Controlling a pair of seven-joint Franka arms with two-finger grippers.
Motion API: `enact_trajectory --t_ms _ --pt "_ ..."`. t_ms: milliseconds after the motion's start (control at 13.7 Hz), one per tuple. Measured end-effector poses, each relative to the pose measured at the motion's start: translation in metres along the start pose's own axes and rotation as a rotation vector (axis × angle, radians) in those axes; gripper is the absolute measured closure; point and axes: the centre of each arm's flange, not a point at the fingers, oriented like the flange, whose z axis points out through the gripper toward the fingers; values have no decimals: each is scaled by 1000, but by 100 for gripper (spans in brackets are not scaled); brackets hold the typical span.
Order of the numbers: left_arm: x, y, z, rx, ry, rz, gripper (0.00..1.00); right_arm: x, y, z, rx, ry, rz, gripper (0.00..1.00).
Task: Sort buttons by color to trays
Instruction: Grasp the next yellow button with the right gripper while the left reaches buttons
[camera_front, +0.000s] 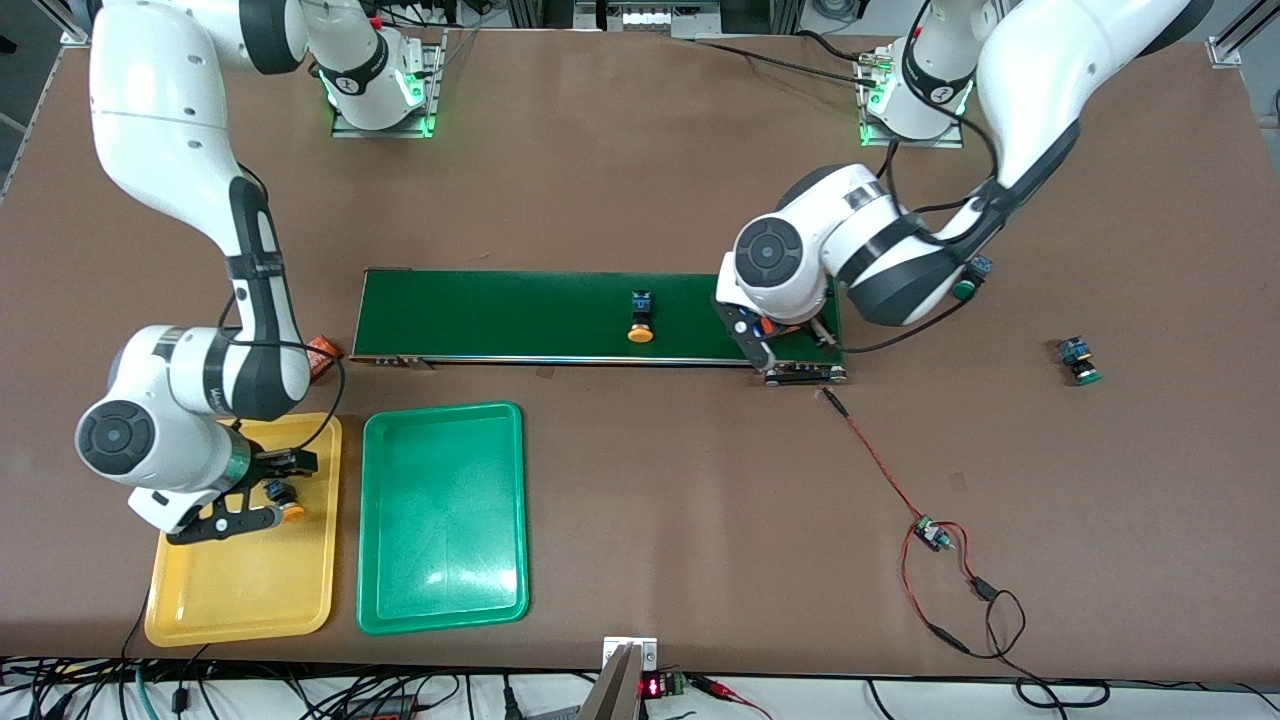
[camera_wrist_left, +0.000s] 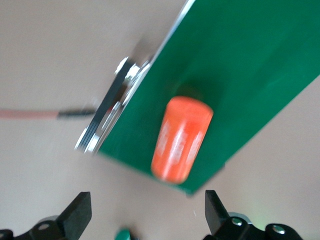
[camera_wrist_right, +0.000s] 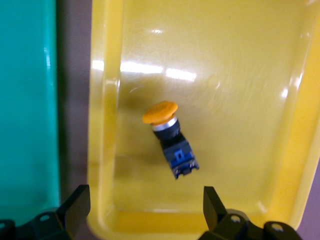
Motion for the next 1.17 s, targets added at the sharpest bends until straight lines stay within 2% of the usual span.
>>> enact_trajectory --t_ms 219,439,585,804,1024,1170 --pt "-32 -50 -44 -16 -29 -193 0 -12 -49 -50 23 -57 74 0" --pt "-56 -106 -32 -49 -41 -308 0 -26 -112 -83 24 -107 119 0" --pt "-69 -142 -23 -62 -22 -379 0 -37 -162 -98 16 -131 122 0" --pt "-91 -179 -37 -74 19 -459 0 -59 -257 -104 -6 -140 93 0" --pt "-114 -211 -33 -89 21 -526 0 -91 -342 -99 -43 -142 174 0" --pt "-131 -240 -20 -98 16 -595 0 -106 -374 -92 -44 -138 199 0"
